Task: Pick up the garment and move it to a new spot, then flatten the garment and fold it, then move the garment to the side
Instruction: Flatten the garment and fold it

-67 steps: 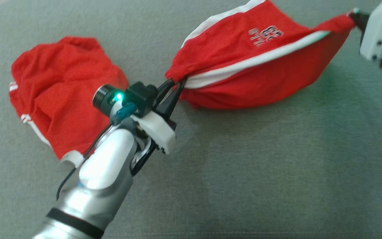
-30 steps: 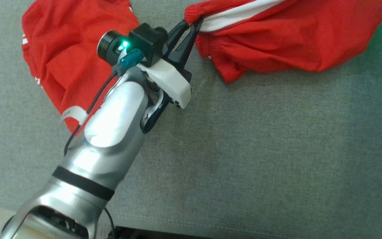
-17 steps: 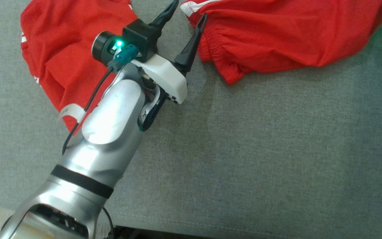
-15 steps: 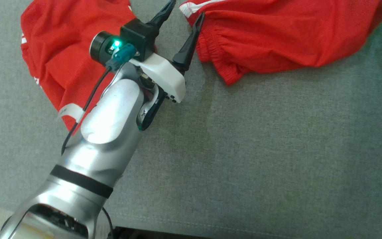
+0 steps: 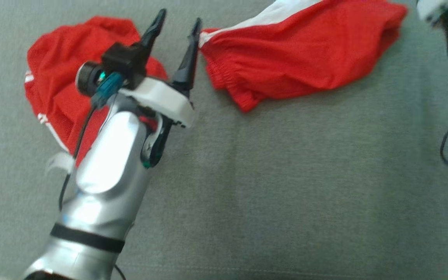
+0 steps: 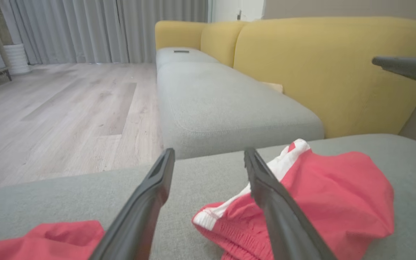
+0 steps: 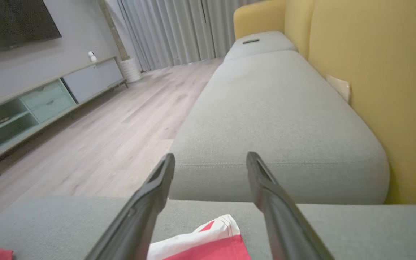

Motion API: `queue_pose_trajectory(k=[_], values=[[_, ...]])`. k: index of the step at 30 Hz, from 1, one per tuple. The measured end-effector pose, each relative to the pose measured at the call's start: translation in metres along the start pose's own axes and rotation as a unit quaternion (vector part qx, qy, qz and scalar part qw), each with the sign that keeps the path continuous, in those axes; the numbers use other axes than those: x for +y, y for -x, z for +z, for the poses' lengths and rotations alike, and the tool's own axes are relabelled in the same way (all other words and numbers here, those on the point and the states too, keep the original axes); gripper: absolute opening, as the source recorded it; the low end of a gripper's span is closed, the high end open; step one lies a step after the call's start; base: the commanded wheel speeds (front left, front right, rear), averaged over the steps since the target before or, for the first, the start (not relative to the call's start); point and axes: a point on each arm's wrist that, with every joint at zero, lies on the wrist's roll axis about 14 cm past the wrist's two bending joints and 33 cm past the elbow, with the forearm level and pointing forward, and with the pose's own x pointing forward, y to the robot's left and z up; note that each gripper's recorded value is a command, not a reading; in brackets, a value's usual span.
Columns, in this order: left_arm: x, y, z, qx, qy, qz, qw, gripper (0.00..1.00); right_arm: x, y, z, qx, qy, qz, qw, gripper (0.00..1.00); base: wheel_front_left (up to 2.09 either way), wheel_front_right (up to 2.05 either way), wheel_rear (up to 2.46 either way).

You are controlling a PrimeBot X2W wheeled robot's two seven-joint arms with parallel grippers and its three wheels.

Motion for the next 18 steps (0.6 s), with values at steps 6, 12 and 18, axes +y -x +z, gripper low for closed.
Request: queue_pose_trajectory(k=[6, 12, 18], values=[[-0.002, 0.012, 0.04, -0.062, 0.015, 0.014, 0.998, 1.0, -0.002, 0.046, 0.03, -0.074, -0.005, 0.0, 0.997, 1.0, 0.0, 0.0, 0.0], [-0.01, 0.036, 0.052, -0.083, 0.025, 0.019, 0.996, 1.0, -0.005, 0.094, 0.036, -0.123, -0.007, -0.011, 0.992, 1.0, 0.0, 0.0, 0.0], [-0.022, 0.061, 0.052, -0.087, 0.03, 0.015, 0.996, 1.0, 0.007, 0.133, 0.014, -0.142, -0.023, -0.023, 0.989, 1.0, 0.0, 0.0, 0.0]])
